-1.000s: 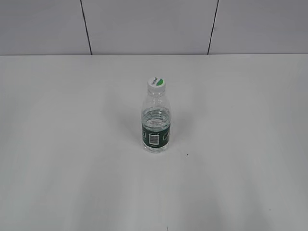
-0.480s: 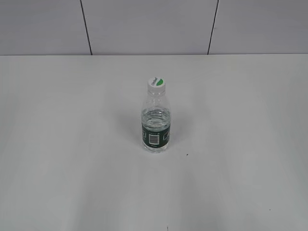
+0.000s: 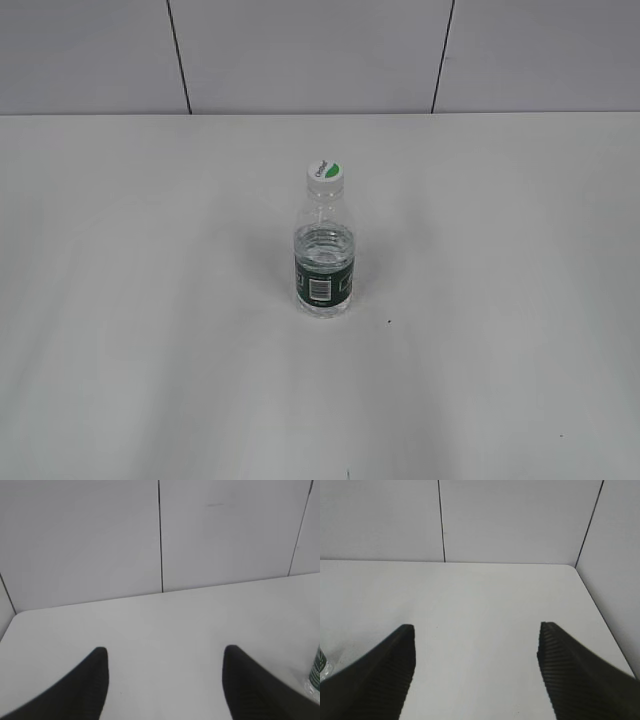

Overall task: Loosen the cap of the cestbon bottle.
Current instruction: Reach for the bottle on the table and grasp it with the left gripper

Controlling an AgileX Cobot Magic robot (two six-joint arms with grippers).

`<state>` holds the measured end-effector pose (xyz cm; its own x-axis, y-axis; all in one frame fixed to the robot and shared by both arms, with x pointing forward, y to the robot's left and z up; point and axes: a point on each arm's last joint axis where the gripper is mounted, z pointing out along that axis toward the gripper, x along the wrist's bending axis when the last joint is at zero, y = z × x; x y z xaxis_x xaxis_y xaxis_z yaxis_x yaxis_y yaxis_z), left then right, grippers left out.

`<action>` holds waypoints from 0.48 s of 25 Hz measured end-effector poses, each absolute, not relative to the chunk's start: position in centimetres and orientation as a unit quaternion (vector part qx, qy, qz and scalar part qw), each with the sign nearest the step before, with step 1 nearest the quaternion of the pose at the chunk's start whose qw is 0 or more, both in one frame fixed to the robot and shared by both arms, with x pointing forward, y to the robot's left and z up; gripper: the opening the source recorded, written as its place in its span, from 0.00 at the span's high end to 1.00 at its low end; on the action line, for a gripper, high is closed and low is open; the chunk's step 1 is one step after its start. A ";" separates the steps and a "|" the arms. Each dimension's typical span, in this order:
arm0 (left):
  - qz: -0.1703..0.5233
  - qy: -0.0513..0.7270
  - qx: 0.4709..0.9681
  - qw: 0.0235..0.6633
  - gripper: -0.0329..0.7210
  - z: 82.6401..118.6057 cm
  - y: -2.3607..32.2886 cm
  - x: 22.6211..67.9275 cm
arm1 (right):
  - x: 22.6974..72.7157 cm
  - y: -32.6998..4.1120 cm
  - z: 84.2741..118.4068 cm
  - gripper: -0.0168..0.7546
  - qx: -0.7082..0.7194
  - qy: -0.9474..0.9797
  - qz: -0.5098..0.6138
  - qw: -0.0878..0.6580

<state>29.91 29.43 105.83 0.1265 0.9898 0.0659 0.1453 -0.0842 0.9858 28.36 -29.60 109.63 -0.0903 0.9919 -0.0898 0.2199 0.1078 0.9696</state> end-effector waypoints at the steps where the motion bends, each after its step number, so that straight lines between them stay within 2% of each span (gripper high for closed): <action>1: 0.449 0.483 0.583 0.474 0.37 106.0 29.4 30.2 | 28.7 -29.6 109.7 0.23 0.507 0.597 0.435 0.444; 12: 0.440 0.483 0.605 0.456 0.37 103.3 28.6 36.0 | 32.2 -29.3 110.1 0.23 0.505 0.595 0.436 0.447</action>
<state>35.97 28.57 103.27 0.1471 0.9849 0.0917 0.1834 -0.1182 0.9759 32.15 -29.29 110.14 -0.0900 0.9917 -0.0921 0.2107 0.1093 0.9714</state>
